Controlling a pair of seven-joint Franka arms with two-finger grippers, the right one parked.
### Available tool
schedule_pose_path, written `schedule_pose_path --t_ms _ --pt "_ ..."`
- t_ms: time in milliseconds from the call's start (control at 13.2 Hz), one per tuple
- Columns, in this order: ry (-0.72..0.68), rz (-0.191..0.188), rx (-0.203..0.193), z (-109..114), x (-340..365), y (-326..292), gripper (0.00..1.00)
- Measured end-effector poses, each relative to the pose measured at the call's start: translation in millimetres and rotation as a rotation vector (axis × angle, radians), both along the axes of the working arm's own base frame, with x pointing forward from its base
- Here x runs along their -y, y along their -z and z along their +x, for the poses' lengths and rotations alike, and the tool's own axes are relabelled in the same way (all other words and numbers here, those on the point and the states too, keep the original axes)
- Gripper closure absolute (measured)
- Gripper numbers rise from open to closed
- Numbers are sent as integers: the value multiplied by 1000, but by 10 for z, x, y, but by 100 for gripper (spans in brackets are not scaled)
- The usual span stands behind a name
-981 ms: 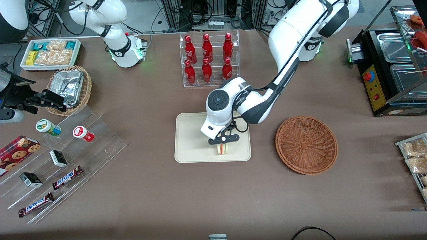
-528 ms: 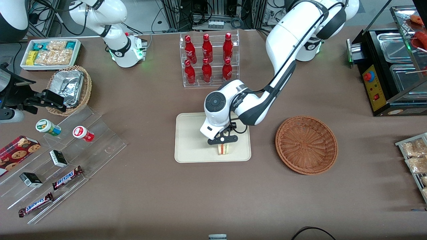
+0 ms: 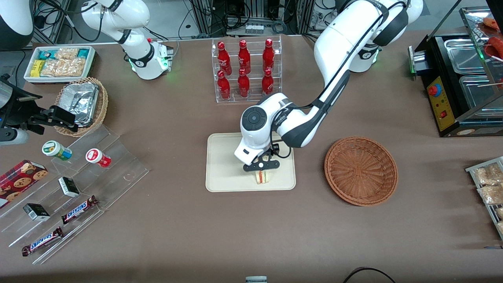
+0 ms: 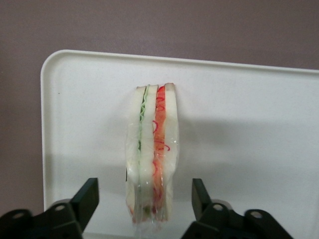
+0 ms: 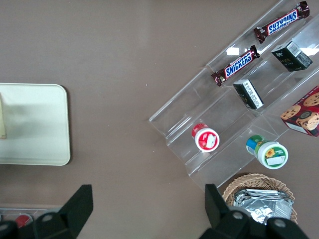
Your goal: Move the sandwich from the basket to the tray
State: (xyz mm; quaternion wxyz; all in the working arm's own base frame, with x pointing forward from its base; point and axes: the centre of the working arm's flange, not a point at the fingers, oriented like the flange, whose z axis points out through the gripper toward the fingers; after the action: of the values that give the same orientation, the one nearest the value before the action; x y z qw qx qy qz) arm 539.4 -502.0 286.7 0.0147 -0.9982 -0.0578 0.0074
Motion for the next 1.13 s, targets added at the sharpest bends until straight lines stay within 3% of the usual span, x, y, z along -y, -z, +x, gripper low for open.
schedule_pose_path --t_ms 75,377,528,755,1132 --pt "-13 9 -8 16 -43 -208 1" --pt "-98 51 0 172 -648 -1422 0" --pt "-90 46 -43 294 -1232 -1963 0" --pt "-54 76 -100 373 -2126 -2536 0" --pt "10 81 -136 404 -3225 -2942 0"
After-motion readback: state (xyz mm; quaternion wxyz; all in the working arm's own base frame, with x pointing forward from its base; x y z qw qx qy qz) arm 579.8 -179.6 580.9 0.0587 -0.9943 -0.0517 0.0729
